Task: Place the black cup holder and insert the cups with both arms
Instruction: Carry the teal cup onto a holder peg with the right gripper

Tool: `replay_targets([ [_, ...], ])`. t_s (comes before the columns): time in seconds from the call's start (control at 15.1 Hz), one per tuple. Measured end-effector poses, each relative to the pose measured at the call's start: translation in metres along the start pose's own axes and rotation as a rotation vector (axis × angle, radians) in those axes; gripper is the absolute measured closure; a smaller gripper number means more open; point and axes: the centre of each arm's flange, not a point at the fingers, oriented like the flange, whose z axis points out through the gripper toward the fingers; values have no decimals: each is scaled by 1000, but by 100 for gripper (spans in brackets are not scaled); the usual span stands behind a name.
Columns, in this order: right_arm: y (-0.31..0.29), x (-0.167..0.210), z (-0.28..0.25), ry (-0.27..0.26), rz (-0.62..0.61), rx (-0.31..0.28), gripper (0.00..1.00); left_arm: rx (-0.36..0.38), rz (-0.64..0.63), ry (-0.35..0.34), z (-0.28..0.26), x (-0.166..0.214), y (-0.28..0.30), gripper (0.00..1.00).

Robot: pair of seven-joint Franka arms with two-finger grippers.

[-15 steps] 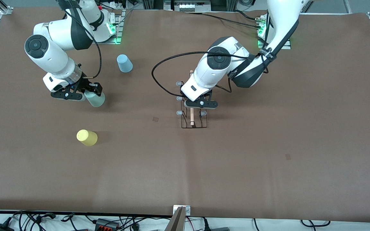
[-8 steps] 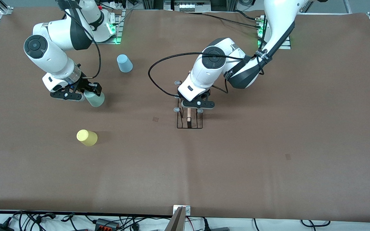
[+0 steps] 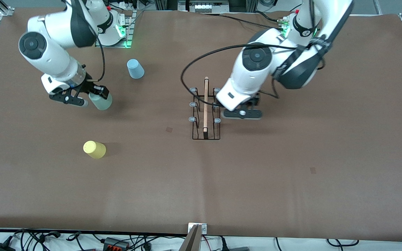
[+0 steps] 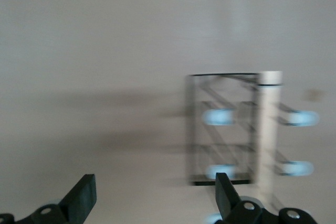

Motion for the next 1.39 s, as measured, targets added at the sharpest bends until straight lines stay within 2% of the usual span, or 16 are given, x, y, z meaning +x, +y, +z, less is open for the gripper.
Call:
replay_targets([
  [0.13,-51,-30,-35,15,74,12,34,114,52,-34,7,10,-37,0],
  [0.27,-108,-67,-60,24,144,58,34,192,73,-80,13,24,-83,0],
  [0.4,-151,-97,-72,25,218,86,34,207,38,-102,15,45,-143,0],
  [0.53,-191,-116,-70,7,290,98,34,185,9,-112,11,65,-207,0],
  [0.66,-230,-126,-54,-13,339,109,34,164,-7,-102,3,77,-244,0],
  [1.0,-285,-135,-2,-19,416,143,34,119,-41,-72,-13,92,-264,0],
  [1.26,-303,-150,14,-13,432,150,34,-73,-78,-97,-29,93,-277,0],
  [1.39,-310,-158,26,-7,431,136,34,-106,-41,-115,-42,87,-289,0],
])
